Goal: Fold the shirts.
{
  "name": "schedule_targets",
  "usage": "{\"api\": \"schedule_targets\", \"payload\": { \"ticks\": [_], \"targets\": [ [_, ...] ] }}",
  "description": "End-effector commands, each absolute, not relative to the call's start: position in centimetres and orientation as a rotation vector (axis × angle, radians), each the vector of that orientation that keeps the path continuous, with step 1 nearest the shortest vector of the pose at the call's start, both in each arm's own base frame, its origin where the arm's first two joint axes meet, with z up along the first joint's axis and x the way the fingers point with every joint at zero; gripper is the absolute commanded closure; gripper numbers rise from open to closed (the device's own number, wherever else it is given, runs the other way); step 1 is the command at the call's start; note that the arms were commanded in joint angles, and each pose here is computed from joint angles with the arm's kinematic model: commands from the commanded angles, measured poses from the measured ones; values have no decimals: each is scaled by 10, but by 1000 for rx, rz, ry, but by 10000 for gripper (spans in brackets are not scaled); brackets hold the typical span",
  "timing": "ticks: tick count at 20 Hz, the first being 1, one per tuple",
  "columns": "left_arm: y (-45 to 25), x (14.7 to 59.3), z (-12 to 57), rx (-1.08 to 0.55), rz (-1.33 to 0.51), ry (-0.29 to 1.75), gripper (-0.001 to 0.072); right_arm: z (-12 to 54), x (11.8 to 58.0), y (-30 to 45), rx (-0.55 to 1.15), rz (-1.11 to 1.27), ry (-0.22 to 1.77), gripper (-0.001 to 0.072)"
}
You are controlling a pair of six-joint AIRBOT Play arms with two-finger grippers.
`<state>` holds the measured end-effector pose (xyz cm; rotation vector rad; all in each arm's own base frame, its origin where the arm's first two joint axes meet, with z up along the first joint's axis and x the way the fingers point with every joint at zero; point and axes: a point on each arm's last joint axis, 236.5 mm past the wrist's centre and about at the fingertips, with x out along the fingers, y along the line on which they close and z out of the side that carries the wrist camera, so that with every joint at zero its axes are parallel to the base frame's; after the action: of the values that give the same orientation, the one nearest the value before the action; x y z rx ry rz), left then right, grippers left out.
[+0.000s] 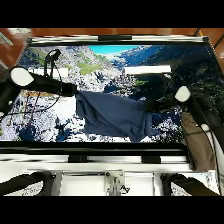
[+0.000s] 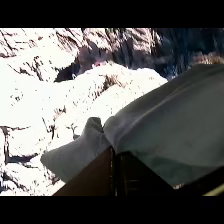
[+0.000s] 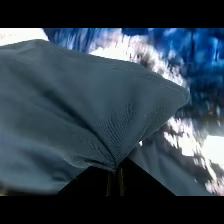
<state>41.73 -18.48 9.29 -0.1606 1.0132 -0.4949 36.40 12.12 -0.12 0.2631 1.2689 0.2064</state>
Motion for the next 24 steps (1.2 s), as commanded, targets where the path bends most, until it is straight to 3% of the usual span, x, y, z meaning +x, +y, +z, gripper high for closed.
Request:
{"api": "schedule_targets", "payload": {
  "ticks": [1, 2, 3, 4, 7, 8, 9, 10, 11, 13, 15, 17, 24],
  "targets": [
    [-176, 464, 70, -284, -431, 964, 663, -35, 414, 134, 490, 109, 1172, 650],
    [-180, 464, 64, -319, -439, 986, 576, -35, 420, 141, 545, 113, 1157, 609],
    [-183, 460, 59, -338, -449, 1015, 290, -32, 424, 143, 583, 116, 1141, 410],
    [-182, 454, 56, -335, -457, 1047, 57, -24, 426, 144, 595, 136, 1133, 182],
    [-146, 411, 44, -266, -454, 1274, 43, 9, 408, 115, 398, 229, 1181, 169],
    [-125, 394, 40, -244, -432, 1363, 100, 19, 395, 88, 317, 201, 1216, 169],
    [-102, 377, 35, -235, -398, 1447, 242, 26, 380, 56, 247, 144, 1250, 169],
    [-84, 363, 30, -244, -369, 1513, 302, 31, 364, 25, 202, 75, 1284, 169],
    [-72, 350, 26, -276, -350, 1561, 307, 35, 346, -3, 178, 7, 1323, 169],
    [-64, 331, 9, -312, -334, 1601, 302, 39, 323, -32, 208, -50, 1357, 169],
    [-89, 308, -11, -390, -426, 1644, 95, 36, 311, -43, 267, -79, 1367, 169],
    [-118, 298, -33, -457, -492, 1634, 96, 29, 308, -38, 319, -66, 1374, 169],
    [-171, 295, -84, -463, -497, 1620, 100, 30, 322, -13, 421, 8, 1320, 169]
  ]
}}
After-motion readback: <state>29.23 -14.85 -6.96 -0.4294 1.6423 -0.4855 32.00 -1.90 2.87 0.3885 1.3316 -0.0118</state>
